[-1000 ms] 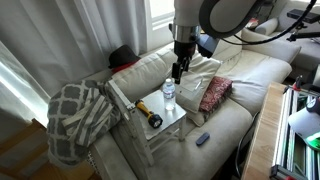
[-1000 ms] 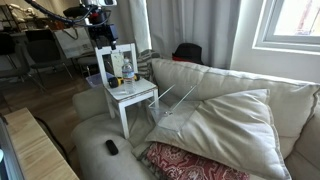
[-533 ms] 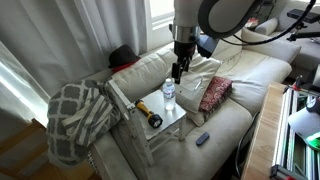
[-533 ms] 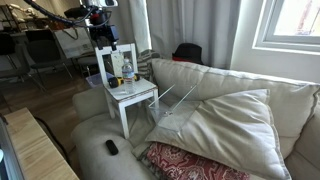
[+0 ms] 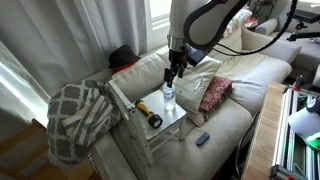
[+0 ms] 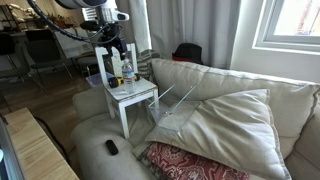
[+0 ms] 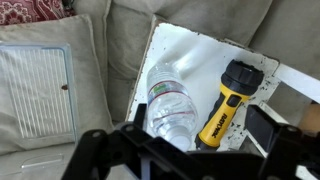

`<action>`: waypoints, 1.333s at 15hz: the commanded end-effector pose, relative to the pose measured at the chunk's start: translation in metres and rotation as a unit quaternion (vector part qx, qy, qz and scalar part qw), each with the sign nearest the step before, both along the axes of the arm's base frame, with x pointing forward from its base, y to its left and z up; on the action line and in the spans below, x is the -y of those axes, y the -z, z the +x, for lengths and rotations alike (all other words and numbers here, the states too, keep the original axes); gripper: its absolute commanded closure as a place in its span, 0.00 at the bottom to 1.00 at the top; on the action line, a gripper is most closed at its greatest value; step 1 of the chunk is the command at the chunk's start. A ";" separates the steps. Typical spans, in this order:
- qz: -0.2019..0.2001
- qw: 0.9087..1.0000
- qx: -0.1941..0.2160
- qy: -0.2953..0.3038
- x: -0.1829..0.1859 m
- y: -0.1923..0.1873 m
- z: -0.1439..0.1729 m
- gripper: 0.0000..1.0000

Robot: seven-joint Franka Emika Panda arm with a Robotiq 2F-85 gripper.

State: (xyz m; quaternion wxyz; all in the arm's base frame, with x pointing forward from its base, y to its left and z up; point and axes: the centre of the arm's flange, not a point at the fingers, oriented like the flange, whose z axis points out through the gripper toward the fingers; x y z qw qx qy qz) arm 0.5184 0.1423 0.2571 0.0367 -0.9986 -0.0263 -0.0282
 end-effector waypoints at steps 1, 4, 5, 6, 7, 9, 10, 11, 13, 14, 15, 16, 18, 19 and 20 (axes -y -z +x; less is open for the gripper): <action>0.008 1.000 0.004 0.017 0.001 0.029 0.021 0.00; 0.004 1.000 0.012 0.019 0.002 0.044 0.027 0.00; 0.002 1.000 0.015 0.021 0.003 0.048 0.028 0.00; 0.002 1.000 0.017 0.022 0.004 0.052 0.030 0.00; 0.002 0.999 0.020 0.025 0.006 0.056 0.032 0.00; 0.006 0.999 0.028 0.026 0.006 0.060 0.033 0.00; 0.009 0.999 0.030 0.027 0.006 0.062 0.034 0.00; 0.009 0.999 0.032 0.028 0.005 0.063 0.036 0.00; 0.010 0.999 0.035 0.026 0.003 0.065 0.038 0.00; 0.006 0.999 0.035 0.025 0.003 0.066 0.039 0.00; 0.003 0.999 0.033 0.025 0.002 0.067 0.039 0.00; 0.004 0.999 0.032 0.024 0.002 0.067 0.040 0.00; 0.005 0.999 0.024 0.025 0.002 0.070 0.040 0.00; 0.005 0.999 0.021 0.027 0.002 0.071 0.040 0.00; 0.004 0.999 0.018 0.028 0.003 0.072 0.040 0.00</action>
